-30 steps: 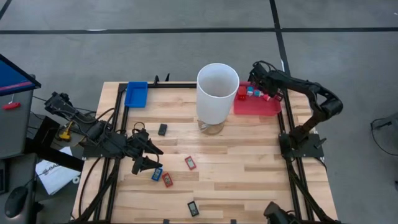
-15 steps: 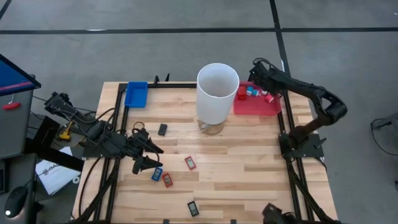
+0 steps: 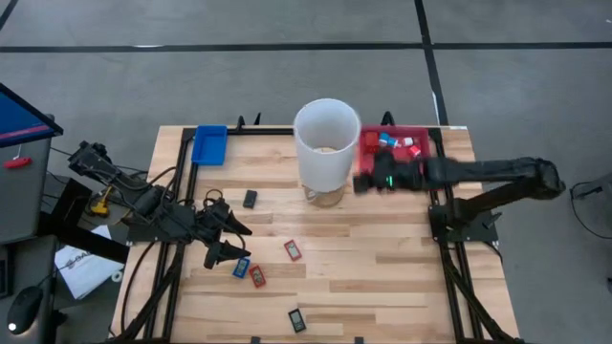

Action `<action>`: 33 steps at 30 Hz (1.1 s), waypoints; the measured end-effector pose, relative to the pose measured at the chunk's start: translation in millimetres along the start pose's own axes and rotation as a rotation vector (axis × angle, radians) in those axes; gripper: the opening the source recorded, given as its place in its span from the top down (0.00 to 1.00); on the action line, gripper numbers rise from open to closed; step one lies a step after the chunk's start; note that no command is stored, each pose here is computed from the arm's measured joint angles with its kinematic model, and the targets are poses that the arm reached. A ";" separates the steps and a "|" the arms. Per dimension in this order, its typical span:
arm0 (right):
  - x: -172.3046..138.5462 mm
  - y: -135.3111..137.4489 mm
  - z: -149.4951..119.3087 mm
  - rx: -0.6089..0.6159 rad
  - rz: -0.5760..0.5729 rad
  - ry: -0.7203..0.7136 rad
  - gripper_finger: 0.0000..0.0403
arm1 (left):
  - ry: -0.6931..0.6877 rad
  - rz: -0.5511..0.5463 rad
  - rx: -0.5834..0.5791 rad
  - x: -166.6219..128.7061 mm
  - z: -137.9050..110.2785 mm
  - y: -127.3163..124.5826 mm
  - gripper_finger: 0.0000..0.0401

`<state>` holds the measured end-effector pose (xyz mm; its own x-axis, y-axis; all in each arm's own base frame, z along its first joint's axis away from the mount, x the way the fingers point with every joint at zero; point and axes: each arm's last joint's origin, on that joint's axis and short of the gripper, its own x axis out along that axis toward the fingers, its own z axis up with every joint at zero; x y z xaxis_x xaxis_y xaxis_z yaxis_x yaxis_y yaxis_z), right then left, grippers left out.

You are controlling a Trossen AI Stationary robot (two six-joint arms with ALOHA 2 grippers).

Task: Pick & Place Office items
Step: Put the top black digital timer into the blue bin

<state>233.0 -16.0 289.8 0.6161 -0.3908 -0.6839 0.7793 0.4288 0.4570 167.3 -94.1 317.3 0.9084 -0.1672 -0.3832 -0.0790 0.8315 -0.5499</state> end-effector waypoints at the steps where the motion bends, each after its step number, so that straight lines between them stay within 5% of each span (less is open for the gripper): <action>1: -4.6 6.4 -14.3 0.003 0.015 0.027 0.64 | 0.009 0.002 0.005 0.1 -1.3 -0.1 0.12; 15: -59.4 31.1 -153.0 0.245 0.104 0.092 0.68 | 0.108 0.014 0.011 -1.3 -17.3 -4.1 0.12; 22: -65.6 48.2 -187.3 0.210 0.105 0.150 0.68 | 0.146 0.046 0.026 1.4 -21.7 -1.8 0.12; 29: -74.0 67.3 -213.1 0.173 0.107 0.217 0.68 | 0.426 0.006 0.103 25.3 -50.8 -7.9 0.12; 33: -77.7 66.0 -221.7 0.196 0.085 0.209 0.68 | 0.450 0.056 0.138 48.9 -57.7 -4.1 0.12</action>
<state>211.1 223.3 247.1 0.6590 -0.1754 -0.7314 0.7458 0.2790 0.6050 188.4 -136.2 258.0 0.6336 -0.3080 -0.7097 -0.0396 0.9032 -0.4273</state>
